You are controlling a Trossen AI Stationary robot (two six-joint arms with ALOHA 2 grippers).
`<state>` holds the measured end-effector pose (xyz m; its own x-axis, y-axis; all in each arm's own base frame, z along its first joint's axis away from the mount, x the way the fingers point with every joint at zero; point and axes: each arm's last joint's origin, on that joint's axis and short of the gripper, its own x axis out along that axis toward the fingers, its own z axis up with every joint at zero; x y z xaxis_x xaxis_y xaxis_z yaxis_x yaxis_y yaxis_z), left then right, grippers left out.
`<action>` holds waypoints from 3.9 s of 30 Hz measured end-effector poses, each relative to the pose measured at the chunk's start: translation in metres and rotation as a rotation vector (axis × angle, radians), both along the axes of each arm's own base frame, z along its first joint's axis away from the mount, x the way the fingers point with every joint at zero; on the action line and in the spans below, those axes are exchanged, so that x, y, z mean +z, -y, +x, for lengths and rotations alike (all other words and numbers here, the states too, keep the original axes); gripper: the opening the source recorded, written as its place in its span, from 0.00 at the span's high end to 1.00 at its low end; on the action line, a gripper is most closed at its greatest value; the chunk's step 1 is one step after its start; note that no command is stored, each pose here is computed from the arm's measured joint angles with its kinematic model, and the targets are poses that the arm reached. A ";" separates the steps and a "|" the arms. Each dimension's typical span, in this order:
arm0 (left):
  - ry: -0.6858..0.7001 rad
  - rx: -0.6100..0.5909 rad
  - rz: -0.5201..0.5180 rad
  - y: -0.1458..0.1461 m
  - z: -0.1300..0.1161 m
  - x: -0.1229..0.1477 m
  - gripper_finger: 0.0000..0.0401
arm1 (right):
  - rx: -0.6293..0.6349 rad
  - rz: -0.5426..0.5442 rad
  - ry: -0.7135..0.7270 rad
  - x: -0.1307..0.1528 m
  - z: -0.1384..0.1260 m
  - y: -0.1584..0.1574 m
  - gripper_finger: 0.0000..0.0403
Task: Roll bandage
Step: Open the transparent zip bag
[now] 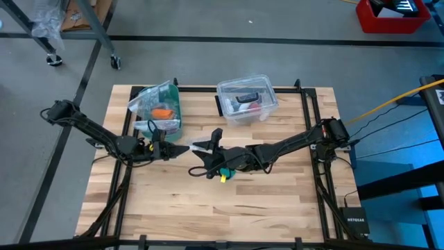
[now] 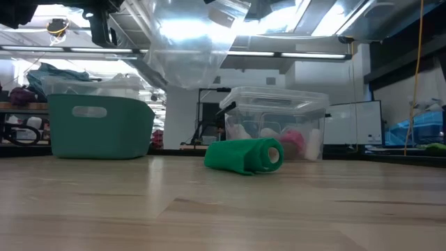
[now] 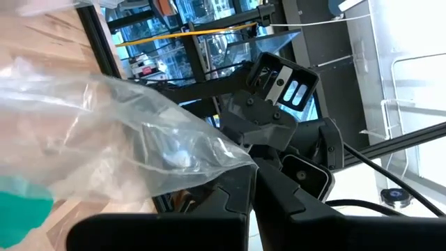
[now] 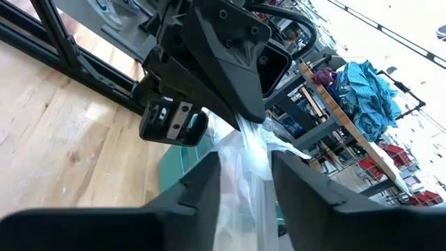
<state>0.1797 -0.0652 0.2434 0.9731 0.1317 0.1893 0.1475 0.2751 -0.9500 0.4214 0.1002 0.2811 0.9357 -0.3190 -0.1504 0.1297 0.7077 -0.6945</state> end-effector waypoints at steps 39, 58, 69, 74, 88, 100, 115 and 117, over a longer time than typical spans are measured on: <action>0.004 -0.001 -0.006 0.000 0.000 0.000 1.00 | -0.039 -0.006 0.047 0.005 -0.003 -0.011 0.84; 0.005 -0.002 -0.009 0.000 0.000 0.000 1.00 | -0.043 0.026 0.059 0.005 -0.003 -0.011 0.84; 0.006 -0.003 -0.009 0.000 0.000 0.001 1.00 | -0.061 0.043 0.066 0.005 -0.002 -0.005 0.70; 0.006 -0.003 -0.009 0.000 0.000 0.000 1.00 | -0.060 0.044 0.066 0.005 -0.002 -0.005 0.62; 0.004 -0.001 0.001 0.000 0.000 0.000 1.00 | -0.032 0.046 0.061 0.004 -0.002 -0.006 0.93; 0.074 0.008 0.431 0.002 -0.003 0.010 0.90 | -0.021 0.045 0.054 0.004 -0.002 -0.008 0.94; 0.089 0.104 1.048 0.004 -0.007 0.015 0.59 | -0.070 0.071 0.049 0.001 -0.002 -0.006 0.94; 0.029 0.143 1.184 0.003 -0.006 0.011 0.58 | -0.051 0.103 0.055 0.001 -0.002 -0.006 0.94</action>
